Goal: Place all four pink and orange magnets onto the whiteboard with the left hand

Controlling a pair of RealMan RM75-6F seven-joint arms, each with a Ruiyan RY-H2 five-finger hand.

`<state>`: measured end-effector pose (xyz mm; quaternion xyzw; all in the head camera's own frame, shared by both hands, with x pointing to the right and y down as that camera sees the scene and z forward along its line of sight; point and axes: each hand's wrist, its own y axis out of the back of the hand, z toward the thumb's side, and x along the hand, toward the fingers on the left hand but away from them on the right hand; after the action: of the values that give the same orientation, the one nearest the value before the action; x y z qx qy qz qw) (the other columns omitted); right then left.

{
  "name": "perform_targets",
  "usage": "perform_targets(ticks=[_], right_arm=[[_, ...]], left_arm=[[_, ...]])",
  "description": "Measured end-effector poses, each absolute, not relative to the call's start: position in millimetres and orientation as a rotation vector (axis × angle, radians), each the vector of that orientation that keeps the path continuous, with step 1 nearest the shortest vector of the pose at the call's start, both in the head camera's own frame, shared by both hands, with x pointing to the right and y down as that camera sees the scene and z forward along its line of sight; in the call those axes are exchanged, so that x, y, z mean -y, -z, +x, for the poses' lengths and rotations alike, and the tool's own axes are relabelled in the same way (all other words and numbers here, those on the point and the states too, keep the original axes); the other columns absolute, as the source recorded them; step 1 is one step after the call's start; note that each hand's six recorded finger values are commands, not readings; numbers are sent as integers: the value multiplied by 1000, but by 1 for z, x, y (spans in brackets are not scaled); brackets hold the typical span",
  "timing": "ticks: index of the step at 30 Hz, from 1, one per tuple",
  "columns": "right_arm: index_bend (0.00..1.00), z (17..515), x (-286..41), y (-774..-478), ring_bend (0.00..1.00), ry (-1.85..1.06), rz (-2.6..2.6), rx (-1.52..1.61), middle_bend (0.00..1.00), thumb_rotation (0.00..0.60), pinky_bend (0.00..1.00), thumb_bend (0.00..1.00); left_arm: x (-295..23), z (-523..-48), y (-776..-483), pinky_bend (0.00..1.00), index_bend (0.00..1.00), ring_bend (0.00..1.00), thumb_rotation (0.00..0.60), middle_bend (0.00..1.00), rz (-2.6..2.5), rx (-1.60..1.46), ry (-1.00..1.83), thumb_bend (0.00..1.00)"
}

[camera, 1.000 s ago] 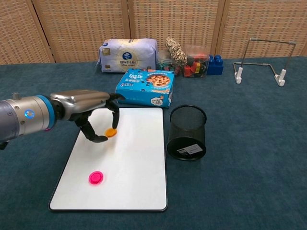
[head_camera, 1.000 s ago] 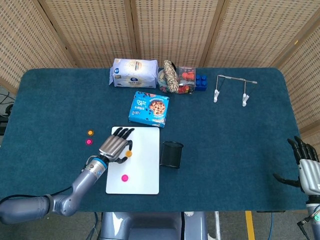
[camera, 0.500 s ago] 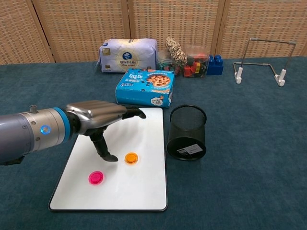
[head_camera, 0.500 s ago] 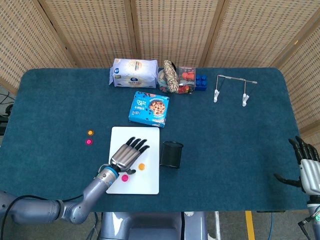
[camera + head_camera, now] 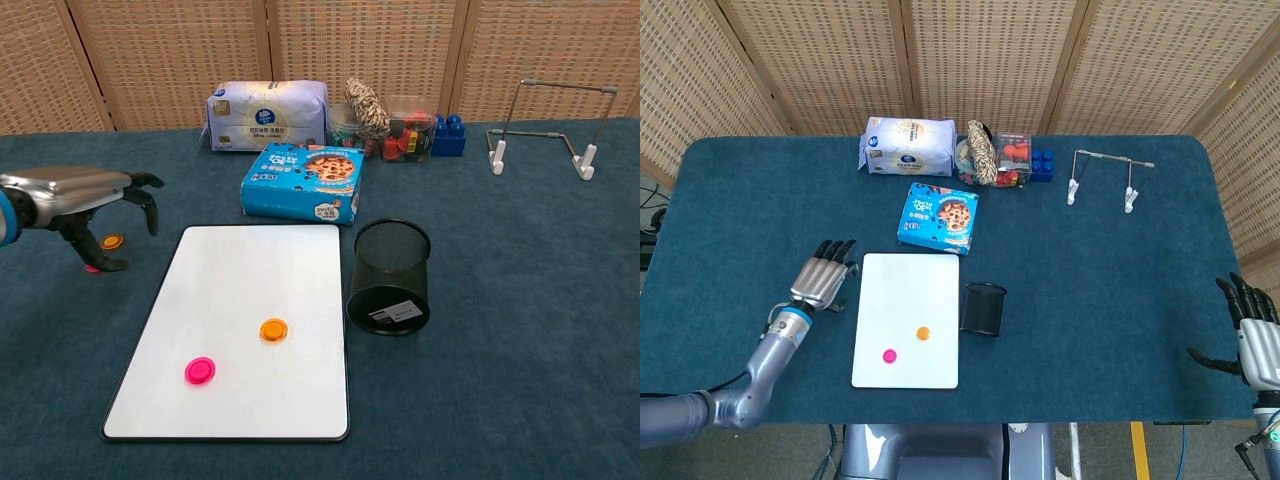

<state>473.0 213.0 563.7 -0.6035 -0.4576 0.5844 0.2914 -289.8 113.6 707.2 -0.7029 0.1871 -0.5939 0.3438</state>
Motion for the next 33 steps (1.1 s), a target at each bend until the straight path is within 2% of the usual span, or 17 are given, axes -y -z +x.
perform_targets(ticks=[8, 15, 33], right_arm=[[0, 473, -213, -564, 0, -1563, -1603, 1218, 0, 600, 0, 53], [0, 472, -213, -564, 0, -1564, -1604, 1214, 0, 600, 0, 53], [0, 473, -213, -564, 0, -1567, -1607, 1218, 0, 600, 0, 53]], left_arm=[[-116, -345, -717, 0, 368, 0, 600, 0, -1802, -524, 1626, 309], [-119, -374, -724, 0, 370, 0, 600, 0, -1781, -551, 1678, 309], [-112, -353, -750, 0, 386, 0, 600, 0, -1810, -548, 1658, 310]])
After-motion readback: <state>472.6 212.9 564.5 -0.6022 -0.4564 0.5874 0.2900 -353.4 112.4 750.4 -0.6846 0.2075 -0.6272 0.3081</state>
